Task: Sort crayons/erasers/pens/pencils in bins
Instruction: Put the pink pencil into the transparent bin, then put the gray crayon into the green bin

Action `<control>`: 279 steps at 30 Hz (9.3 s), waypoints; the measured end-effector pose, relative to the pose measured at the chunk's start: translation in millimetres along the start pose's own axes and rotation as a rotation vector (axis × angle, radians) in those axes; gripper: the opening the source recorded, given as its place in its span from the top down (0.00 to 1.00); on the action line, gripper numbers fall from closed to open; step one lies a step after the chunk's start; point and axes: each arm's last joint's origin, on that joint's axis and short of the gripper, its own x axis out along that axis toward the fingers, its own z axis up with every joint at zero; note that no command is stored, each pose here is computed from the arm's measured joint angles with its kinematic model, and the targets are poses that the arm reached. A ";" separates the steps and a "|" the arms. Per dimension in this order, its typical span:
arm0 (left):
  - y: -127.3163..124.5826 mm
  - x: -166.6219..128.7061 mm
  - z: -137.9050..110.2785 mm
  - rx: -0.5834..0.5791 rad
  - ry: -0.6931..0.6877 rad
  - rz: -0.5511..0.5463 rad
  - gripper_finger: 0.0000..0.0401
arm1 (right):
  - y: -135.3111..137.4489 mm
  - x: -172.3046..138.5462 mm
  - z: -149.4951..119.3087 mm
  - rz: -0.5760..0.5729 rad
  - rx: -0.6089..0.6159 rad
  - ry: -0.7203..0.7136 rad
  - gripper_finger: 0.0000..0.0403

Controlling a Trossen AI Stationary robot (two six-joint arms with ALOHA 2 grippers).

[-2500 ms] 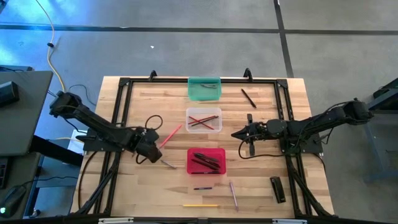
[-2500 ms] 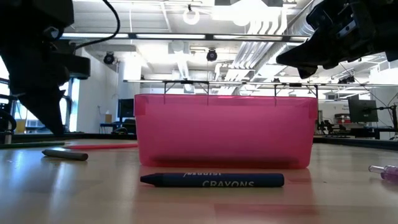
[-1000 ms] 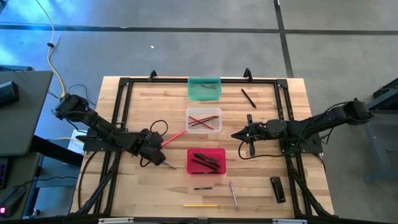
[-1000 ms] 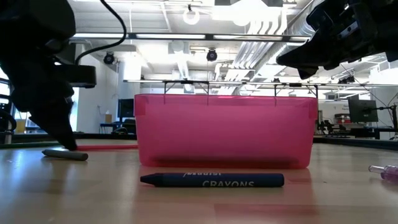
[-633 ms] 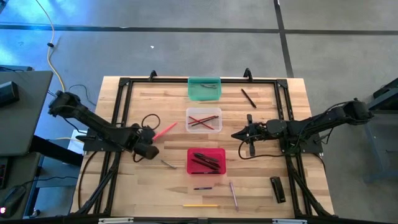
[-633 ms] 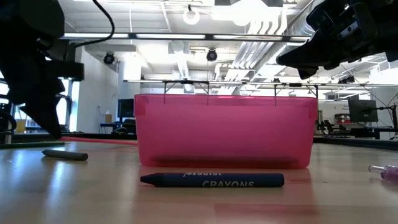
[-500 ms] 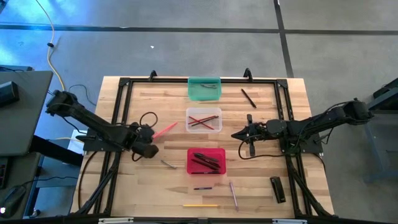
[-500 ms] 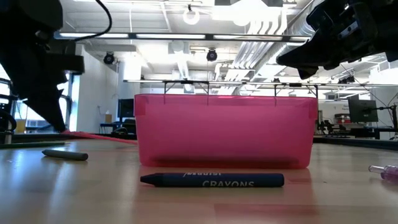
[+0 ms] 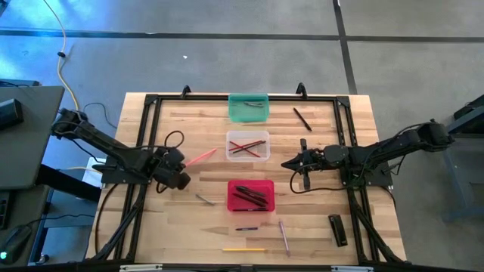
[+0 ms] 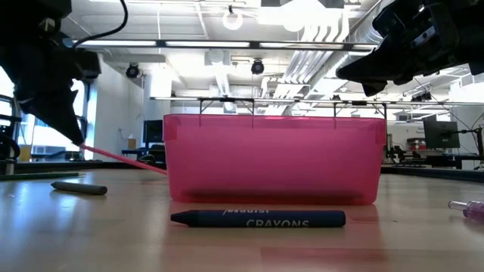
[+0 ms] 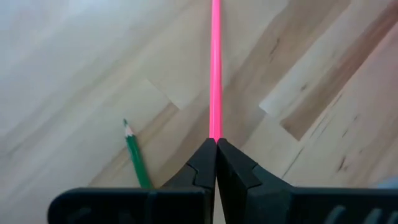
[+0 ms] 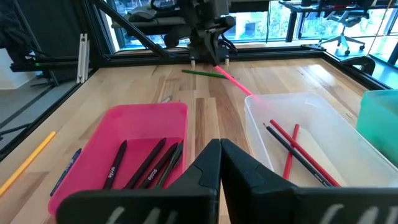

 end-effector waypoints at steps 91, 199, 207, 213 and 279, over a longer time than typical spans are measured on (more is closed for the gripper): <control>8.1 -31.1 49.5 0.346 0.107 0.067 1.00 | 0.2 0.0 0.1 0.007 -0.003 0.000 1.00; -39.6 55.4 68.3 0.609 -0.461 -0.891 1.00 | -1.5 0.8 4.2 -0.061 0.015 -0.052 1.00; -60.8 32.0 43.6 0.781 -0.035 -0.671 0.99 | -2.4 0.7 4.8 -0.090 0.016 -0.060 1.00; -75.4 14.9 28.5 0.799 0.134 -0.562 0.91 | -2.2 0.8 2.8 -0.083 0.013 -0.039 1.00; -108.9 58.0 12.6 0.871 0.247 -0.393 0.99 | -1.1 0.9 1.4 -0.044 0.010 -0.023 1.00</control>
